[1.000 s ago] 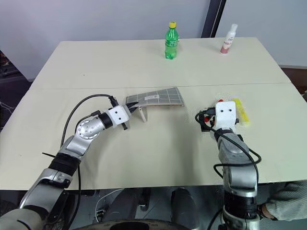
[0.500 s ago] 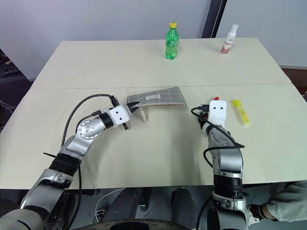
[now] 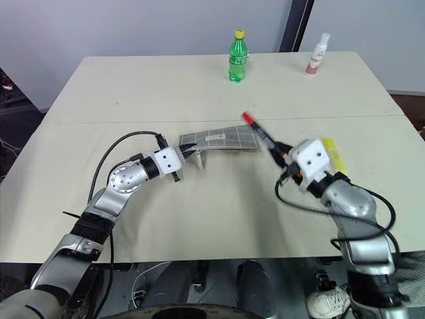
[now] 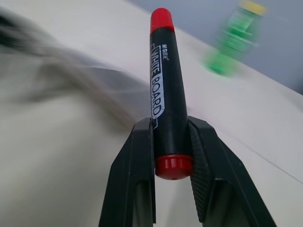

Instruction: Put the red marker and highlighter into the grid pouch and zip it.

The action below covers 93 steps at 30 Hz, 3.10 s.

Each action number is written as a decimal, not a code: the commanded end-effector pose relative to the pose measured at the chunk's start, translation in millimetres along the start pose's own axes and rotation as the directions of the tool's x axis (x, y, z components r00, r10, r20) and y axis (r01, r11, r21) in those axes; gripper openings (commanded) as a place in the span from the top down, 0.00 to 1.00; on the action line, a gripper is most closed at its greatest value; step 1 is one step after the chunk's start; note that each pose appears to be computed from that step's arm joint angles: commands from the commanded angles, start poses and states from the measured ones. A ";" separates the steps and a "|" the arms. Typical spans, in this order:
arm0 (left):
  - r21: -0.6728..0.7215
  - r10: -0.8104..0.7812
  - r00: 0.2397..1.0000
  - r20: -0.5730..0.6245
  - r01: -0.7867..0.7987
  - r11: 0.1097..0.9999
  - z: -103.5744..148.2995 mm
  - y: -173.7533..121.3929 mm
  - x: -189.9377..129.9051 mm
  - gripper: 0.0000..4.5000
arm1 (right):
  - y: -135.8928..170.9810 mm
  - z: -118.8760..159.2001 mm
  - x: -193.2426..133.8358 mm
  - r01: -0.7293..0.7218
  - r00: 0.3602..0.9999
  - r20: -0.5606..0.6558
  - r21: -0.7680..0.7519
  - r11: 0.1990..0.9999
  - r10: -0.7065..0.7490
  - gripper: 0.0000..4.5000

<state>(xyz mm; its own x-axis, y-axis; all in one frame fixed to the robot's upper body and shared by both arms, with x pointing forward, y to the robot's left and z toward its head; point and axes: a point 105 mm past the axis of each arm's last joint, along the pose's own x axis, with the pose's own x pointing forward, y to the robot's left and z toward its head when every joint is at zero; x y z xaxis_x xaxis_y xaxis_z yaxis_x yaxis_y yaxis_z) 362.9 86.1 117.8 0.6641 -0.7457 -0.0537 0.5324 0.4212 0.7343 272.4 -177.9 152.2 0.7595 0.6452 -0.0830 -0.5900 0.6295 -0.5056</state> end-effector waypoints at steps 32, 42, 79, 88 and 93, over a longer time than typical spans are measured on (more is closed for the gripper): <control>0.110 -0.111 0.990 0.084 0.101 0.989 26.1 -10.3 14.8 1.00 | -22.9 -12.6 34.5 -0.116 0.978 -0.207 -0.476 0.872 0.017 0.91; 0.146 -0.170 0.973 0.158 0.147 0.978 52.6 -9.3 23.5 1.00 | -0.5 6.5 80.9 -0.211 0.968 -0.235 -0.582 0.785 0.086 0.91; 0.088 -0.200 0.969 0.143 0.188 0.978 40.6 -17.1 16.2 1.00 | -92.6 -28.7 -64.0 0.567 0.815 -0.240 0.143 0.811 -0.528 0.01; 0.095 -0.203 0.968 0.147 0.190 0.977 42.8 -16.7 17.4 1.00 | -110.4 -108.6 -73.4 0.641 0.731 -0.515 0.295 0.709 -0.447 0.01; 0.093 -0.195 0.972 0.131 0.184 0.978 39.4 -15.6 12.4 1.00 | -108.0 -134.4 -73.4 0.643 0.729 -0.579 0.397 0.656 -0.365 0.01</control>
<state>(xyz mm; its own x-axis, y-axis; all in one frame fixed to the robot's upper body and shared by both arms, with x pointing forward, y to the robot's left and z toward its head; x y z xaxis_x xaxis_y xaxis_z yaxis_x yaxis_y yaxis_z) 344.0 50.5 119.7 0.4759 -0.8670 -0.1478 0.6237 0.2142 0.7517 315.0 -349.3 89.4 0.9233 -0.0280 -0.3831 0.0031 0.9979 -0.0653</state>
